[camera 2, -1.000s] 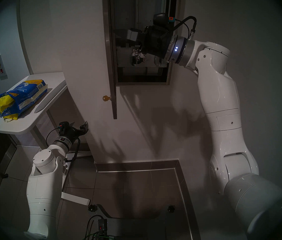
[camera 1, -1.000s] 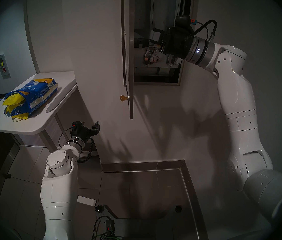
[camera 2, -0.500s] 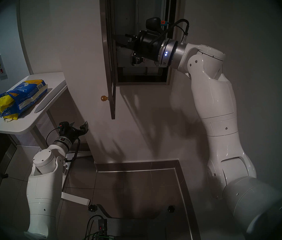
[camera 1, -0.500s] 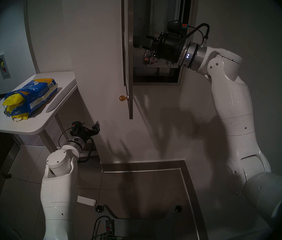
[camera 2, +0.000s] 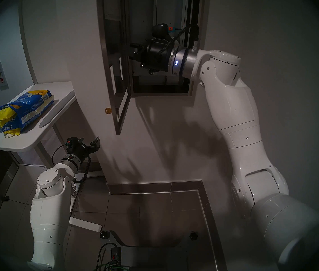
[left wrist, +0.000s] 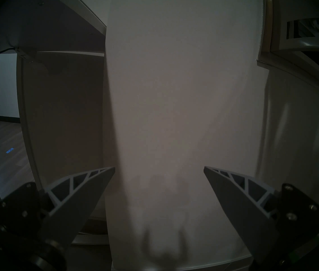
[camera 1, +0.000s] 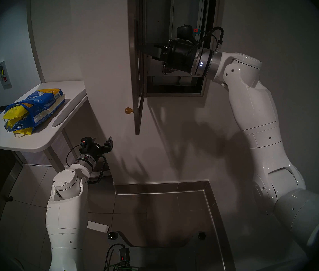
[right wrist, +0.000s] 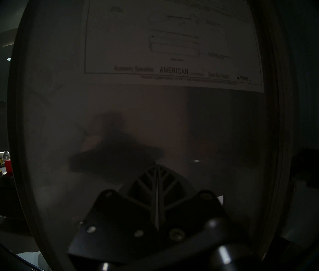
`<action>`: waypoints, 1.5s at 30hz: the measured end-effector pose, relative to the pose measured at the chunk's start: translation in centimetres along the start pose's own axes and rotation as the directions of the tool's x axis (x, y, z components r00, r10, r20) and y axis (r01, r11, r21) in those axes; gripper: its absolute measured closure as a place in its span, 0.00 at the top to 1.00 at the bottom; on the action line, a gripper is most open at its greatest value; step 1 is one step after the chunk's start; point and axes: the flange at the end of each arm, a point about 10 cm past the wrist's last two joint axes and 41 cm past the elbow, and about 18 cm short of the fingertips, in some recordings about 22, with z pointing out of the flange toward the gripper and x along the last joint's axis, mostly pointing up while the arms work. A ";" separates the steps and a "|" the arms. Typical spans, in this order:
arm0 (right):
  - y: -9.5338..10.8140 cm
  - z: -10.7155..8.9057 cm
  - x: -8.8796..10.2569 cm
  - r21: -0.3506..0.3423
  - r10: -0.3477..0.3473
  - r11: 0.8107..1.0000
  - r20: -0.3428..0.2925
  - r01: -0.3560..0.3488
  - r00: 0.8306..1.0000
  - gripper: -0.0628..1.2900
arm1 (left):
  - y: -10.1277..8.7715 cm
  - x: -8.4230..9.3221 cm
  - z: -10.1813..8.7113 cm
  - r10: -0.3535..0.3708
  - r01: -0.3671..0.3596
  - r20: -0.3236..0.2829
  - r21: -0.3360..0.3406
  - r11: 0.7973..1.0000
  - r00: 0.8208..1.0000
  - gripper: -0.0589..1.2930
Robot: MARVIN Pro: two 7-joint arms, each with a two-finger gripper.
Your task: Open the dispenser door, put the pads inside, close the door
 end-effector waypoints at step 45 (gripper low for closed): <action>3.1 11.6 -0.8 -0.251 -0.333 0.900 0.129 0.356 0.934 0.02 | 0.0 0.0 0.0 0.000 0.000 0.000 0.000 1.000 1.000 0.96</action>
